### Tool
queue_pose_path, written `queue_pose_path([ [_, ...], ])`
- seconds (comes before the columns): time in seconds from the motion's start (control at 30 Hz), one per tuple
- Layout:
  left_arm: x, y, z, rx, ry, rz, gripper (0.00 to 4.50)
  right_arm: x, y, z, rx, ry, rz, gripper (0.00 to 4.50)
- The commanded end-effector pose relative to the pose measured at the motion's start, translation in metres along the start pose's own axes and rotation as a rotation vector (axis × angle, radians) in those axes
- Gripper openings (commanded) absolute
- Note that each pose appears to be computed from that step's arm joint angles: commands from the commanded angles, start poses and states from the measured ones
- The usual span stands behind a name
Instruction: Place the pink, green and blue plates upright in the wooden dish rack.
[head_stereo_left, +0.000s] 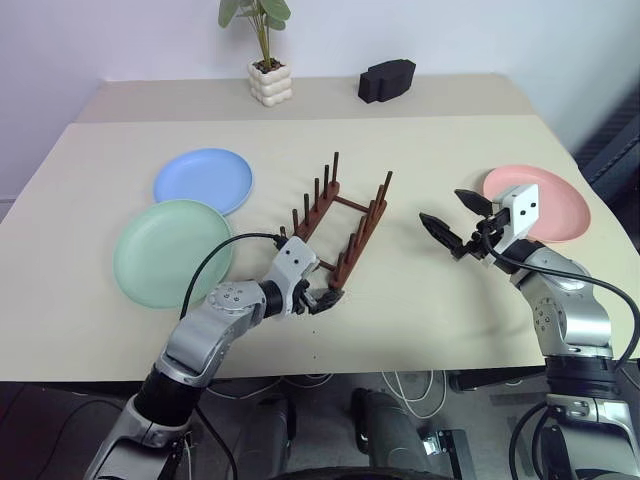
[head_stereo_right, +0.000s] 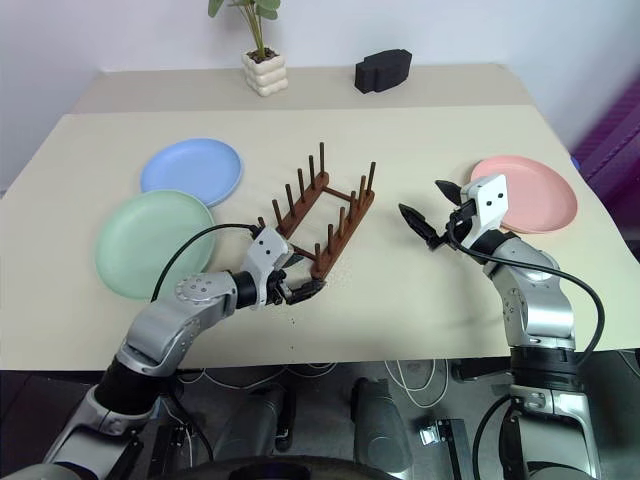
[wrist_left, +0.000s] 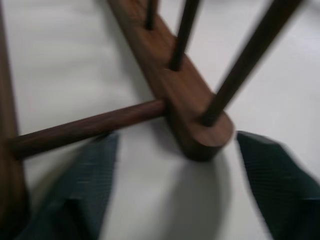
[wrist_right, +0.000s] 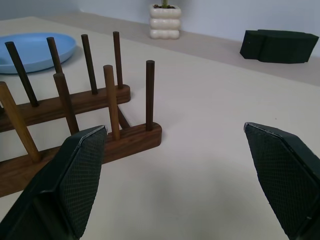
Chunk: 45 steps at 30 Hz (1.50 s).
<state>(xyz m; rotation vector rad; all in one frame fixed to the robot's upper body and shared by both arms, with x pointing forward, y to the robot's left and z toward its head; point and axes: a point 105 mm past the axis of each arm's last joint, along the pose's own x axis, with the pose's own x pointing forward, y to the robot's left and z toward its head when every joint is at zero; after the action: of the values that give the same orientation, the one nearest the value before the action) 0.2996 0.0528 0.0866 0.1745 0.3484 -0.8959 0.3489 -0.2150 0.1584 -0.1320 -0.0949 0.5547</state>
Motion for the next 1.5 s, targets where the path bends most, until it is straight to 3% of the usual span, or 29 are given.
queue_pose_path([
  [0.03,0.0,0.002,-0.001,-0.007,-0.002,0.016,1.75,-0.001,-0.002,0.018,-0.038,-0.055,-0.003,4.5],
  [0.1,0.0,0.003,0.0,-0.004,-0.006,0.025,0.77,-0.001,-0.002,0.018,-0.039,-0.056,-0.002,4.5],
  [0.13,0.0,0.004,0.0,-0.002,-0.008,0.029,0.74,0.0,-0.002,0.019,-0.04,-0.056,-0.002,4.5],
  [0.3,-0.003,0.006,0.001,0.054,-0.014,0.013,0.74,-0.001,-0.004,0.02,-0.044,-0.057,-0.003,4.5],
  [0.53,-0.026,0.0,0.012,0.23,-0.122,-0.223,0.74,-0.014,-0.016,0.018,-0.063,-0.028,-0.034,4.5],
  [0.83,-0.026,0.015,0.012,0.314,-0.122,-0.38,0.74,-0.038,-0.027,0.015,-0.086,0.017,-0.091,4.5],
  [1.1,-0.031,0.006,0.002,0.373,-0.078,-0.543,0.74,-0.054,-0.033,0.018,-0.103,0.037,-0.138,4.5],
  [1.5,-0.027,0.018,-0.005,0.399,-0.043,-0.531,0.74,-0.059,-0.032,0.018,-0.098,0.052,-0.153,4.5],
])
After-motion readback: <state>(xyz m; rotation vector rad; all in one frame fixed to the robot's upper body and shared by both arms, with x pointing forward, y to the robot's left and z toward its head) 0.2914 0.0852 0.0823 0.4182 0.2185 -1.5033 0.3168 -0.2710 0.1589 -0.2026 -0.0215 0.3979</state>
